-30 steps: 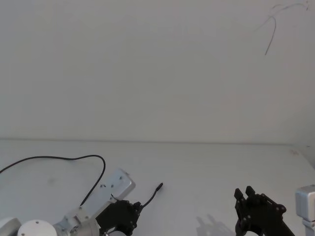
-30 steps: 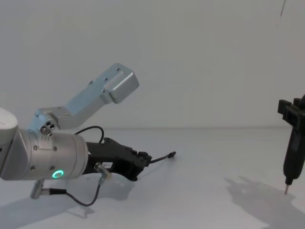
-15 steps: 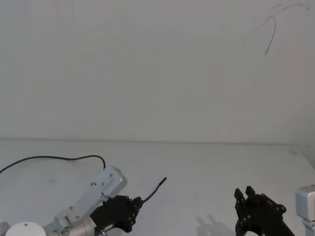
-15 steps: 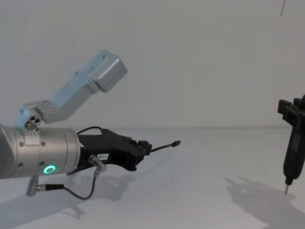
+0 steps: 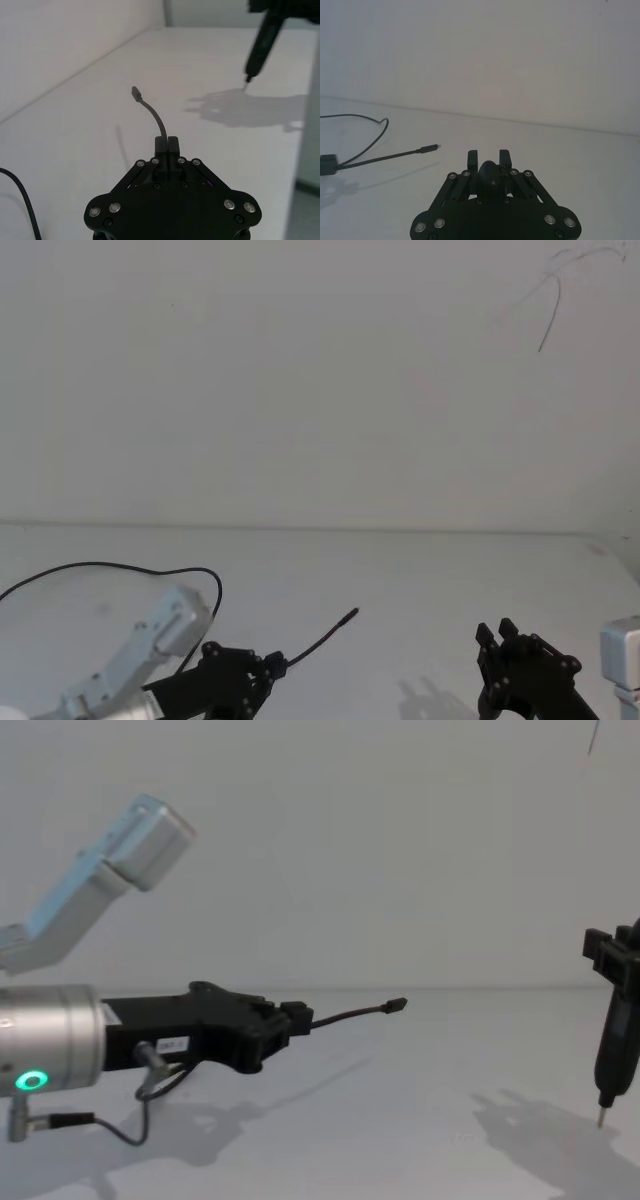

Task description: Pick up the data cable with the one hand.

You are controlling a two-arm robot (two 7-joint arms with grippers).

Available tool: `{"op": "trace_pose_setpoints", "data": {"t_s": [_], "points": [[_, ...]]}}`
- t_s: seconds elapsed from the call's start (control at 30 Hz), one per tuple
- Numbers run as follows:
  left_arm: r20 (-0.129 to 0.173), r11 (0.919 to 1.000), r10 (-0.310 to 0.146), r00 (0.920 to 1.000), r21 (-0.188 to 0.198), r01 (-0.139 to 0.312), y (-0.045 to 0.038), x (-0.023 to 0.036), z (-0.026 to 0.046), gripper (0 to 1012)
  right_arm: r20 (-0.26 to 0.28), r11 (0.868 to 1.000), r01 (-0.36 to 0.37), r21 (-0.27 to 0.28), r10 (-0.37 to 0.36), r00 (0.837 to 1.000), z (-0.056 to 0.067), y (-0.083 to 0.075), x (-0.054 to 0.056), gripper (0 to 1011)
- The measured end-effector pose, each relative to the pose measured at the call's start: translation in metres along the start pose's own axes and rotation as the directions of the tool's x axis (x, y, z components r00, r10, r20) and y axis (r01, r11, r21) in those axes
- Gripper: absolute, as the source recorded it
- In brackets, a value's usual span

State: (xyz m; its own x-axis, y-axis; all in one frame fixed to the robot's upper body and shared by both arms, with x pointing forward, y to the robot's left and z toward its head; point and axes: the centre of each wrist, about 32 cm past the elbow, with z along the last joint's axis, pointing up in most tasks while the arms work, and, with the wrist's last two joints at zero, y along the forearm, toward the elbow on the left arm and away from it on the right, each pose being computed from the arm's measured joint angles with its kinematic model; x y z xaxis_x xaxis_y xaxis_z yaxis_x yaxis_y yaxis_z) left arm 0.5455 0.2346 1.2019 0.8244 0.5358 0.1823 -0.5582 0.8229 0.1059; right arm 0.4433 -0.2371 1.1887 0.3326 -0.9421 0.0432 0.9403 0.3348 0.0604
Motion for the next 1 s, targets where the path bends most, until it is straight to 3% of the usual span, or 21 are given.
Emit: {"op": "trace_pose_setpoints", "data": {"t_s": [0.2,0.33,0.53,0.77,1.0], "points": [[-0.038,0.9951,-0.084,0.9958,-0.056,0.082,0.0258,0.0069,-0.0069,31,0.0,1.0,0.0,0.0,0.0,1.0,0.0,0.0,0.0,251],[-0.063,0.9857,-0.145,0.9874,-0.095,0.139,0.0468,0.013,-0.012,31,0.0,1.0,0.0,0.0,0.0,1.0,0.0,0.0,0.0,251],[-0.084,0.9701,-0.211,0.9739,-0.14,0.198,0.0666,0.0177,-0.0158,31,0.0,1.0,0.0,0.0,0.0,1.0,0.0,0.0,0.0,251],[-0.091,0.9562,-0.254,0.963,-0.173,0.236,0.0797,0.021,-0.0175,31,-0.002,1.0,-0.001,0.004,0.001,1.0,0.001,0.0,0.0,251],[-0.094,0.9476,-0.277,0.9561,-0.191,0.256,0.0871,0.0225,-0.0185,31,-0.036,0.999,-0.03,0.036,0.032,0.999,0.009,0.002,-0.003,251]]}}
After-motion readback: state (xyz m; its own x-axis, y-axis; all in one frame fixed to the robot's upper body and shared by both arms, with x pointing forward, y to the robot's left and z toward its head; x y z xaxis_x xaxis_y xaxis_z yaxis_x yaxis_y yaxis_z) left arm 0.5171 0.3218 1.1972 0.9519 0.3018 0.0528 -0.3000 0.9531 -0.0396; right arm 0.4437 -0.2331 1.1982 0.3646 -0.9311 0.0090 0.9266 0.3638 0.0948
